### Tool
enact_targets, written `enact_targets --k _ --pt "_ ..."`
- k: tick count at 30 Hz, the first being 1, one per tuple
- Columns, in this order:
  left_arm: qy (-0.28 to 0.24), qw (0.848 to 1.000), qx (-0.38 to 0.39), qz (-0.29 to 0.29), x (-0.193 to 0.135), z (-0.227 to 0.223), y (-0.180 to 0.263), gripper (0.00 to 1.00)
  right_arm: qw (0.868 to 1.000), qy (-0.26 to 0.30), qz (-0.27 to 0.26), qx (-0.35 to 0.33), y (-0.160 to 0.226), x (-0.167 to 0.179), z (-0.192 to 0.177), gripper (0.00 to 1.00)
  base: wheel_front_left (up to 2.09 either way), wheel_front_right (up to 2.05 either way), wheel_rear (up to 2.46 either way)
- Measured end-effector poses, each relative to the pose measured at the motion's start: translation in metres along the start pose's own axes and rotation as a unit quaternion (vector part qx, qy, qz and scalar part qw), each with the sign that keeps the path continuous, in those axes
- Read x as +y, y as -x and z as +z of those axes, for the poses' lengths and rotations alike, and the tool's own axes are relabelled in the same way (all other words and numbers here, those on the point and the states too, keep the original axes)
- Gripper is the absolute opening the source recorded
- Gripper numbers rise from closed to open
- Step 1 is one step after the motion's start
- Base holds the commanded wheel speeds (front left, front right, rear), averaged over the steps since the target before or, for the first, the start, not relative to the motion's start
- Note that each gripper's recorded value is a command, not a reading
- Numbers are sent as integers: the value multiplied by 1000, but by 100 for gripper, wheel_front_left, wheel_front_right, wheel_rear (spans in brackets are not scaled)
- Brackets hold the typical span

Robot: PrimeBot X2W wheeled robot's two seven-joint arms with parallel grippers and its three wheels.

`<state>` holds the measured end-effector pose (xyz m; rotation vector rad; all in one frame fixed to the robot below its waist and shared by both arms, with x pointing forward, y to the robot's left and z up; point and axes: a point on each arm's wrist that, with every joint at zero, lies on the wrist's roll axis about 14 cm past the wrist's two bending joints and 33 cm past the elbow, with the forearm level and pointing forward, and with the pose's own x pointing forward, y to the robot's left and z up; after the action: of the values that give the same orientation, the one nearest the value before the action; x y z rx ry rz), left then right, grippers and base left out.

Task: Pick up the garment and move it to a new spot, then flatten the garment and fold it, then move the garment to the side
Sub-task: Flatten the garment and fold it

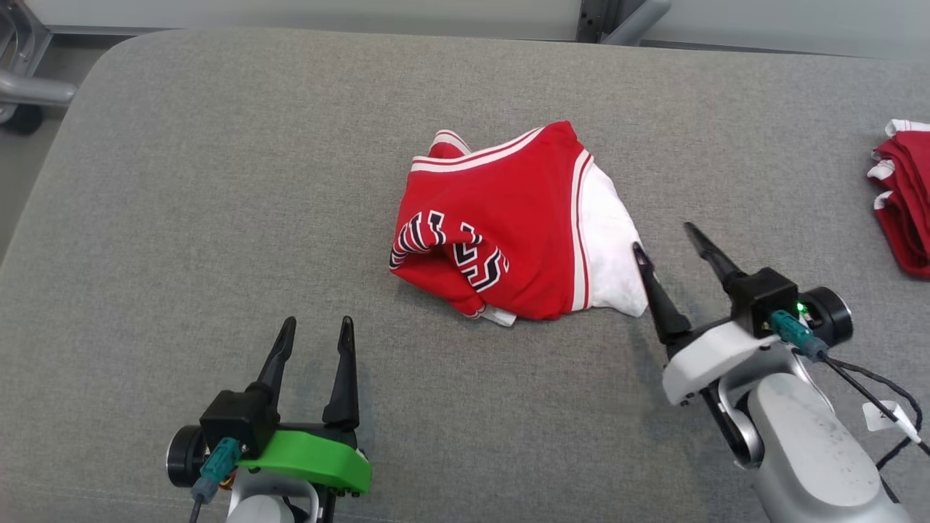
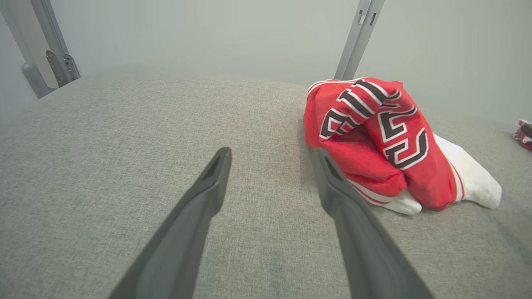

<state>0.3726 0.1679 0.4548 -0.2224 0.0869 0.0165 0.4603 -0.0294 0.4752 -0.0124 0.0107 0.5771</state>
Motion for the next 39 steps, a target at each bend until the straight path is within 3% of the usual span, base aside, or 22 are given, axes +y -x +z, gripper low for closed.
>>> enact_targets --k 4,8,16,17,18,21,22,26,32,39 --pt "0 1000 0 -5 -2 0 0 100 998 -11 -45 32 9 -20 -16 100 0 0 0" --pt "-5 1000 -3 6 6 3 4 100 994 -50 -61 81 11 -17 -42 100 0 0 0" --pt "-8 1000 -8 23 17 6 11 100 983 -72 -72 152 4 -18 -76 100 0 0 0" --pt "-8 1000 -8 25 18 6 12 100 982 -76 -72 158 3 -17 -79 82 0 0 0" --pt "-9 1000 -8 27 20 7 12 100 980 -81 -72 164 2 -16 -82 44 0 0 0" --pt "-11 999 -11 33 24 8 15 100 977 -100 -73 173 -2 -13 -86 15 0 0 0" --pt "-11 999 -11 34 24 9 15 100 977 -105 -74 171 -3 -12 -85 0 0 0 0" --pt "-12 999 -14 37 26 10 16 100 977 -123 -89 147 -6 -19 -77 0 0 0 0" --pt "-10 999 -12 29 20 9 15 100 979 -129 -133 83 -8 -56 -48 0 0 0 0" --pt "-12 1000 -11 13 11 7 9 100 975 -95 -201 -6 -1 -130 10 0 0 0 0"
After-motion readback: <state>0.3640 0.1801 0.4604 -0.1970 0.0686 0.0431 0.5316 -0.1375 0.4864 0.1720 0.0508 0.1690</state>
